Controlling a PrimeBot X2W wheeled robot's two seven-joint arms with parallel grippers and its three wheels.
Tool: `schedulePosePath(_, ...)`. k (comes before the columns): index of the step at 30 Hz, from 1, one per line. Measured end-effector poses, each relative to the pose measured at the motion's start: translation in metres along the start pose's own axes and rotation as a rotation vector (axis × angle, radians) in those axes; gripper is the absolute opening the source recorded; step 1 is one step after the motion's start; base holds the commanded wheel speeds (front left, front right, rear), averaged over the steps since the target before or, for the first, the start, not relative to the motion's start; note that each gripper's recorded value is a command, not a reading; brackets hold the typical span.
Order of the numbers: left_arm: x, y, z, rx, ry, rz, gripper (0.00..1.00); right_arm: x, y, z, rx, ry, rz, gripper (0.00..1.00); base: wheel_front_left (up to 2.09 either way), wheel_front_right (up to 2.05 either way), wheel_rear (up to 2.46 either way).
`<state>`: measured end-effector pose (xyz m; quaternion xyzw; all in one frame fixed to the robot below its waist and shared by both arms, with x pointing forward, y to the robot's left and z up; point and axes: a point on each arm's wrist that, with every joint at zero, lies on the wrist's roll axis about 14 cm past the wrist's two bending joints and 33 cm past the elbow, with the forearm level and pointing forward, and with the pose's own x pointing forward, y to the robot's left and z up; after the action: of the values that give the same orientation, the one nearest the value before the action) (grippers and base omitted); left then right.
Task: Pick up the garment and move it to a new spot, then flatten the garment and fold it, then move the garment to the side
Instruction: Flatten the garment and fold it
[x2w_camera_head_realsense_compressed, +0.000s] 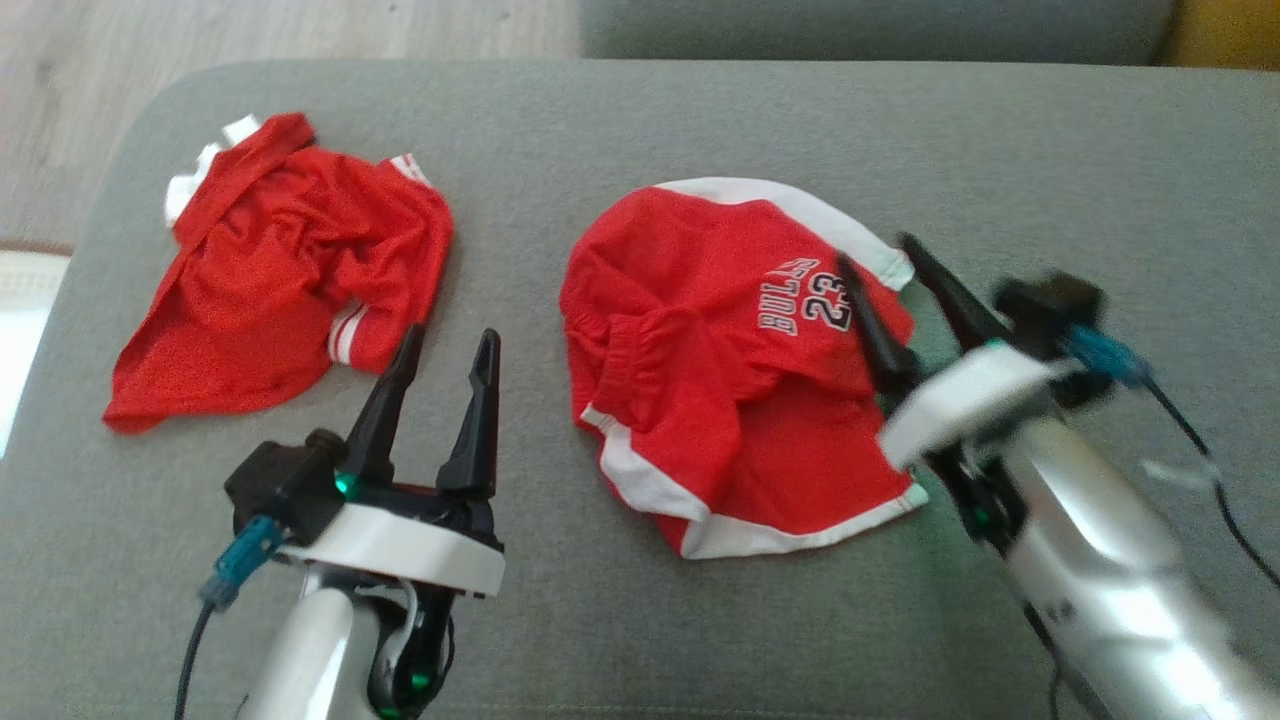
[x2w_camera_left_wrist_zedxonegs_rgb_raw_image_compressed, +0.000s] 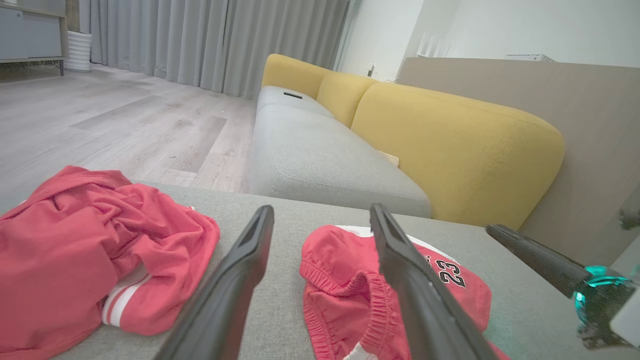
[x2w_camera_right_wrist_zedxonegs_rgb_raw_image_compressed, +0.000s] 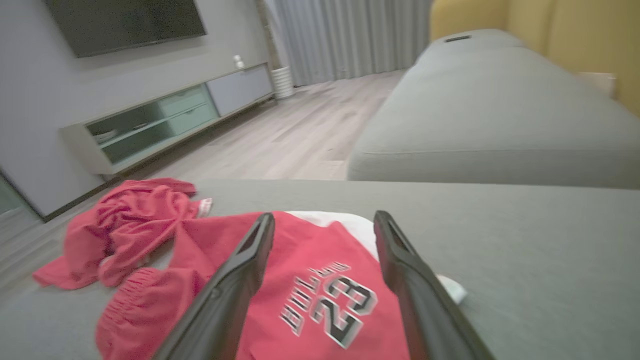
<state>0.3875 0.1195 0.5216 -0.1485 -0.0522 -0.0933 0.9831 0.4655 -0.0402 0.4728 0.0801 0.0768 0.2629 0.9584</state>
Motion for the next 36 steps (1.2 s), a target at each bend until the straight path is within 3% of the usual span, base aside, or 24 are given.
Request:
schedulePosePath(7,-0.002,-0.006,-0.004,-0.007,0.009,-0.019,1.0,-0.07,-0.051,-0.006,0.08,-0.092,-0.251,1.0,0.0,0.0,0.0)
schedulePosePath(13,-0.003,-0.011,-0.021,-0.008,0.063,-0.044,1.0,-0.114,-0.057,-0.025,0.129,-0.108,-0.382,1.0,0.0,0.0,0.0)
schedulePosePath(16,-0.006,-0.013,-0.041,0.001,0.127,-0.061,1.0,-0.125,-0.055,-0.04,0.138,-0.073,-0.401,1.0,0.0,0.0,0.0)
schedulePosePath(29,-0.012,-0.04,-0.095,0.056,0.31,-0.213,1.0,-0.123,-0.056,-0.042,0.165,-0.077,-0.41,1.0,0.0,0.0,0.0)
schedulePosePath(36,-0.01,-0.034,-0.117,0.1,0.394,-0.248,1.0,-0.126,-0.058,-0.052,0.181,-0.051,-0.424,1.0,0.0,0.0,0.0)
